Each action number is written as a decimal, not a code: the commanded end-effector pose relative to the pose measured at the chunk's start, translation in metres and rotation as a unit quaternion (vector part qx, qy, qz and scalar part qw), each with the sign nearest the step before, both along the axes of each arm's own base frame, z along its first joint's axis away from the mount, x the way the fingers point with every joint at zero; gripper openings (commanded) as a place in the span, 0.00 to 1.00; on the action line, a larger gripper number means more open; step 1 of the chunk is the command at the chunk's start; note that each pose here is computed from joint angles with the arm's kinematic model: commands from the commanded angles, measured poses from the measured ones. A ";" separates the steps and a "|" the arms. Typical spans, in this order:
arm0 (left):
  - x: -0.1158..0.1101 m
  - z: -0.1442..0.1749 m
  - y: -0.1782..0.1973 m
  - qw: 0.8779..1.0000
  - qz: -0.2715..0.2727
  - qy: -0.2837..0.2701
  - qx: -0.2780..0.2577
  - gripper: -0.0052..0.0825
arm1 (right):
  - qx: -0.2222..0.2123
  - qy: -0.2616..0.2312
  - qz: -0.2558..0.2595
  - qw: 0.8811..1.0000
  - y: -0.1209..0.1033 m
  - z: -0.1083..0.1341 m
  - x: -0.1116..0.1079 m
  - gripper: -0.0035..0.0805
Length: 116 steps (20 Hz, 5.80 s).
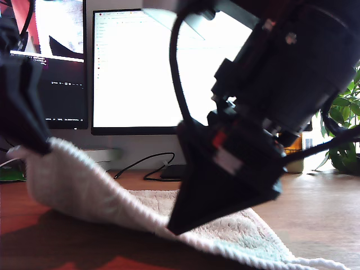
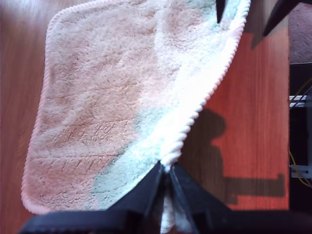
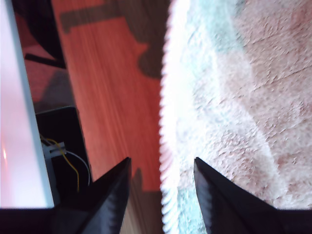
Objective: Fold the tea towel to a neat square and place it to the right
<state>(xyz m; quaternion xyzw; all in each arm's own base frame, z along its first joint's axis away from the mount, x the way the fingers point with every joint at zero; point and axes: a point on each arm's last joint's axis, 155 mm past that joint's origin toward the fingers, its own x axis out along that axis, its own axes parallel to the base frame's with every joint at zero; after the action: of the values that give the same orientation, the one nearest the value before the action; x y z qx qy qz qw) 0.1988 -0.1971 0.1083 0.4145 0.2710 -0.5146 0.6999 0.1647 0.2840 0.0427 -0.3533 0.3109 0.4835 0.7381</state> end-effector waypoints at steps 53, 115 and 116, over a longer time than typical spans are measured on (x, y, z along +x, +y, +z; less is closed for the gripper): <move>-0.083 -0.030 0.027 0.979 0.025 0.190 0.065 0.03 | -0.246 0.143 -0.064 0.956 -0.095 -0.001 -0.031 0.03; 0.096 -0.056 0.034 0.990 0.134 0.002 0.031 0.17 | -0.093 -0.031 -0.156 0.983 -0.034 0.002 0.154 0.36; 0.099 -0.055 0.035 0.990 0.139 -0.006 0.034 0.17 | -0.085 -0.037 -0.157 0.983 -0.030 0.009 0.159 0.36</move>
<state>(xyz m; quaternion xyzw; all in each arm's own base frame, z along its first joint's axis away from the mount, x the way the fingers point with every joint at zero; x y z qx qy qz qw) 0.2952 -0.1631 0.0552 0.3979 0.3381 -0.4037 0.7512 0.3134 0.2457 0.0383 -0.3866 0.3921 0.3222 0.7701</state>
